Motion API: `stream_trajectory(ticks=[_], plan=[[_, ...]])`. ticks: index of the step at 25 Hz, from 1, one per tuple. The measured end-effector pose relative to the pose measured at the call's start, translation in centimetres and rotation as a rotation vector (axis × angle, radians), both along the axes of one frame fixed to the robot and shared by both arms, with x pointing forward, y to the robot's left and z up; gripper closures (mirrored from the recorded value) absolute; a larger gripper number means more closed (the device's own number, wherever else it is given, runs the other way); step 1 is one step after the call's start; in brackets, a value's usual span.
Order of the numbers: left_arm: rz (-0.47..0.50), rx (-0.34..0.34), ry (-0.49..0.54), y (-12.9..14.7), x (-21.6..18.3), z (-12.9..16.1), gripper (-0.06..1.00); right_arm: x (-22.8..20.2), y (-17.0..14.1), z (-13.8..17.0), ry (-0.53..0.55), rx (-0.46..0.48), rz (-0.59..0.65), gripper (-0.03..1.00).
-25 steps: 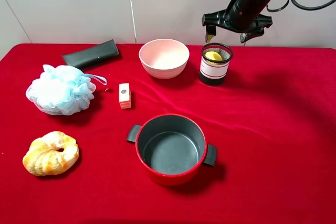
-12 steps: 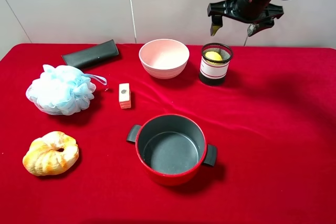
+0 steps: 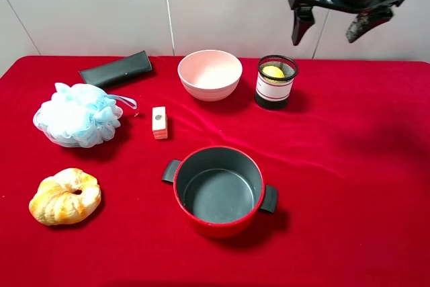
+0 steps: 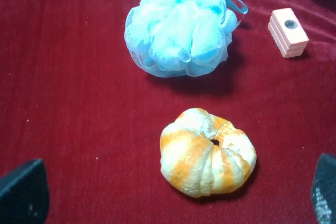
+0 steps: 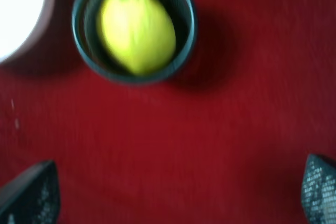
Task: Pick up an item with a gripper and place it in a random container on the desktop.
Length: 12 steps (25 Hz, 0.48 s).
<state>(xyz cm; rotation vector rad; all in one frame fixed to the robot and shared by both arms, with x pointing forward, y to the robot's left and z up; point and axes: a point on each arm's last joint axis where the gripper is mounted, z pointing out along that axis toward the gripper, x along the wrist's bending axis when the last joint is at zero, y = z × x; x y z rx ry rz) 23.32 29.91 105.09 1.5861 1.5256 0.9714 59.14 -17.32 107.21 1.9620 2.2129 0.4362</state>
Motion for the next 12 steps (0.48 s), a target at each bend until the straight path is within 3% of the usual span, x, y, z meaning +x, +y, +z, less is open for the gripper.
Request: stream_trajectory(ticks=[12], plan=[[0.000,0.000,0.000,0.0,0.0,0.0,-0.05,-6.5,-1.8,2.4,0.060,0.023,0.038,0.27]])
